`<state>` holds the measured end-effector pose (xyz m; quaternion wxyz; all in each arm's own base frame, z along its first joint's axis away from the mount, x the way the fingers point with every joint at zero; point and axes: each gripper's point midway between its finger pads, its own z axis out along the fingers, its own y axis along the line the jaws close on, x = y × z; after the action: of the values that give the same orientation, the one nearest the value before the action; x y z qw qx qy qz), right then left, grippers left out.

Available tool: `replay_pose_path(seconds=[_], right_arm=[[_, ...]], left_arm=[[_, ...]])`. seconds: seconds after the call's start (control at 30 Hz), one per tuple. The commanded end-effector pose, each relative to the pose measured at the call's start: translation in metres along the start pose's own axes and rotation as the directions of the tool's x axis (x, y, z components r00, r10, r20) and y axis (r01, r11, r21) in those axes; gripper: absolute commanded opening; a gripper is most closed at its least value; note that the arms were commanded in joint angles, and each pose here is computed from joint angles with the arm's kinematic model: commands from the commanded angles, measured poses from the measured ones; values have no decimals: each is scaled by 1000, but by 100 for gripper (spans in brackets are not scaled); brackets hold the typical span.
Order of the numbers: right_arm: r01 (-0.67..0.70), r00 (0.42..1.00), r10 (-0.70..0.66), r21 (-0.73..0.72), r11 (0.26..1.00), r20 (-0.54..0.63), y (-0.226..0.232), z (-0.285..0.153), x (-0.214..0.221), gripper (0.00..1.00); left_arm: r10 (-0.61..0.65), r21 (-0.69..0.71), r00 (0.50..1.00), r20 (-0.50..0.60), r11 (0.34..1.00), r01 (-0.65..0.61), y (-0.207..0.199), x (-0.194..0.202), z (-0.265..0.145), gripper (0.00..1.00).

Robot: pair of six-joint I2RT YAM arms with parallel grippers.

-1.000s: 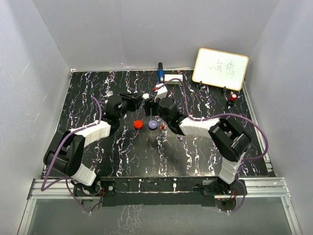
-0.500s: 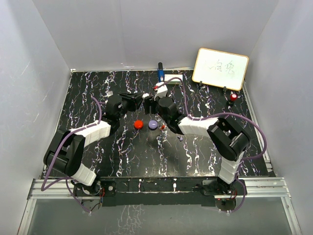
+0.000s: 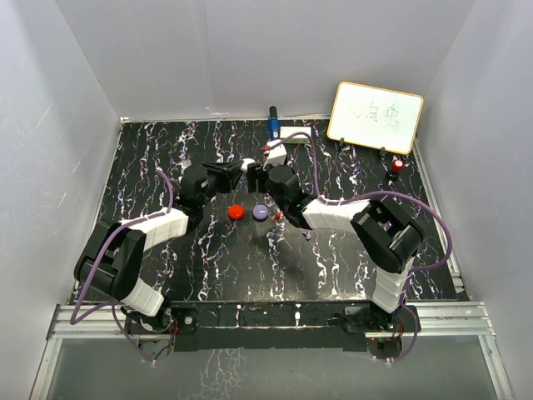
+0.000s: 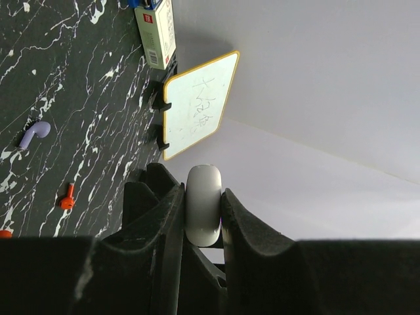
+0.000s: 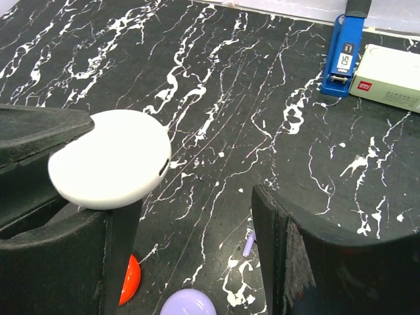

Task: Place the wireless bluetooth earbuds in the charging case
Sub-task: Close the charging case, then place the charging case at the center of the board.

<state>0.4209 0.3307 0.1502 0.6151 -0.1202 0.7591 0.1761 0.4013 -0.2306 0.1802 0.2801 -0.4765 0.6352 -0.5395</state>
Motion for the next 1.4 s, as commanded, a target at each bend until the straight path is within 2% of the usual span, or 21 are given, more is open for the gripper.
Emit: replay_pose_path(seconds=[0.0,0.2,0.5,0.6,0.73,1.0,1.27,1.37], right_arm=[[-34,991,26,52,998,133,-9,-1,-45,66],[-62,997,57,87,994,61,-22,-25,-36,69],[-107,992,117,164,981,-49,-55,-70,-45,76],[-96,981,116,134,986,-155,-52,-73,-41,79],[-104,956,123,87,991,-266,-47,-71,-31,79],[-146,939,155,52,988,-307,-45,-83,-13,79],[-200,912,184,-5,980,-367,-31,-86,3,78],[-213,905,185,-30,977,-384,-25,-86,6,78]], left_arm=[[-5,5,1000,-25,1000,5,-2,6,-8,0],[-2,3,1000,3,1000,2,0,-8,-7,0],[141,-124,989,48,983,-134,31,-58,20,0],[233,-187,972,40,957,-222,47,-73,39,0],[280,-211,960,17,939,-271,63,-91,62,0],[334,-196,942,-40,922,-335,65,-101,86,0],[371,-232,925,-81,896,-380,81,-108,93,0],[383,-248,919,-91,885,-393,85,-111,92,6]])
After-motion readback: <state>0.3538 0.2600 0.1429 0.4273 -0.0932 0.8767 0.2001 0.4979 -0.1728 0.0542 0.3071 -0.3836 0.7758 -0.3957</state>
